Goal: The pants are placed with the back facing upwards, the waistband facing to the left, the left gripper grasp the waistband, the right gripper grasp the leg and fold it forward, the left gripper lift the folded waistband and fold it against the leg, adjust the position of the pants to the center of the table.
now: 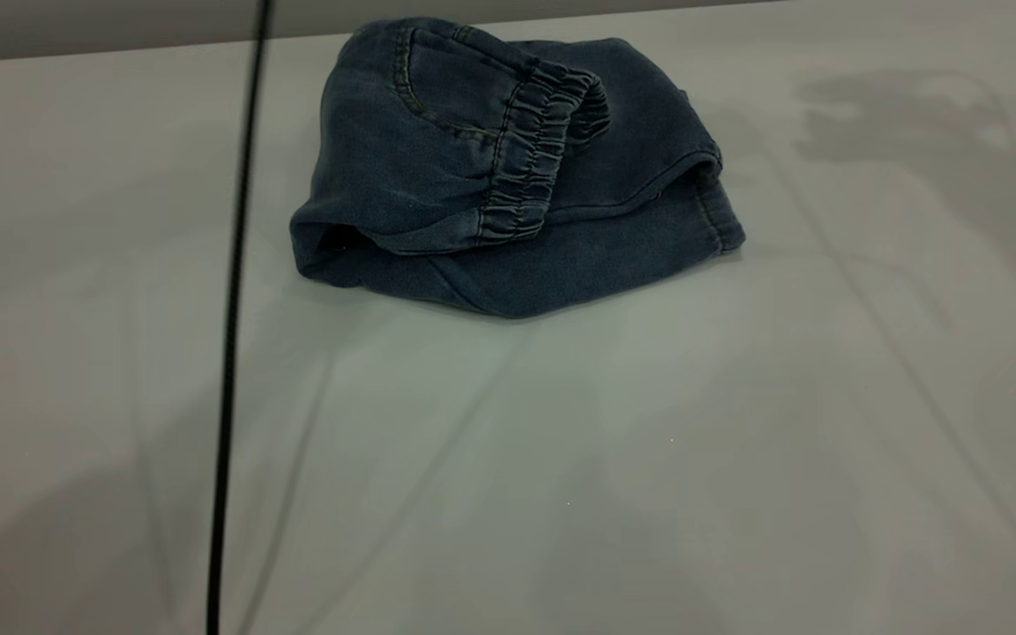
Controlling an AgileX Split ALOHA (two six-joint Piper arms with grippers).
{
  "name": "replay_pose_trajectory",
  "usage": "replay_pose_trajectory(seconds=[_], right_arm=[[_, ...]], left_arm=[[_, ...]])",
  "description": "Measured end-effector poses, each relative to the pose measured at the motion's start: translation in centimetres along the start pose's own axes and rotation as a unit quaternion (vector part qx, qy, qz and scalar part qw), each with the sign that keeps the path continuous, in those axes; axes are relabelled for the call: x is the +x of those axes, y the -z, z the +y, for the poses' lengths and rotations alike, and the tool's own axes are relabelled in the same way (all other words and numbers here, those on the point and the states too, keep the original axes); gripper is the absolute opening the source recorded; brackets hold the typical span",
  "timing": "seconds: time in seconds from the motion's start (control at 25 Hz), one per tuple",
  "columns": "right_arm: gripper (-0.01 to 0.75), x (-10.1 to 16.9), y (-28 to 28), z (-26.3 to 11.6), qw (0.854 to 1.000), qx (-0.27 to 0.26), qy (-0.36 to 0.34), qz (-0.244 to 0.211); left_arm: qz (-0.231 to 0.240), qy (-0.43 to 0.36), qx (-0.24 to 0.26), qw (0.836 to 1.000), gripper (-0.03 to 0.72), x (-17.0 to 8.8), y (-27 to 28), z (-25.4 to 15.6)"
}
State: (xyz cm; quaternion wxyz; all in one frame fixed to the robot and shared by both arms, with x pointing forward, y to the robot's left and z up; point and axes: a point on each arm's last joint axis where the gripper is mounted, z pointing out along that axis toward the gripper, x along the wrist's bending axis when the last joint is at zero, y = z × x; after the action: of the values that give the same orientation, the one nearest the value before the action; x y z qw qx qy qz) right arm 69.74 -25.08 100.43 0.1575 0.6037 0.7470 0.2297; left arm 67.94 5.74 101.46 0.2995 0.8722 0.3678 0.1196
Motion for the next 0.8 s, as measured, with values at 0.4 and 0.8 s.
replay_pose_trajectory(seconds=[0.4, 0.8], right_arm=[[0.533, 3.4, 1.7, 2.1, 0.999, -0.015, 0.011, 0.04], [0.533, 4.6, 1.7, 2.1, 0.999, -0.014, 0.021, 0.046]], left_arm=[[0.084, 0.006, 0.118, 0.99, 0.518, 2.4, -2.6, -3.0], [0.06, 0.013, 0.204, 0.977, 0.518, 2.6, -9.8, -8.0]])
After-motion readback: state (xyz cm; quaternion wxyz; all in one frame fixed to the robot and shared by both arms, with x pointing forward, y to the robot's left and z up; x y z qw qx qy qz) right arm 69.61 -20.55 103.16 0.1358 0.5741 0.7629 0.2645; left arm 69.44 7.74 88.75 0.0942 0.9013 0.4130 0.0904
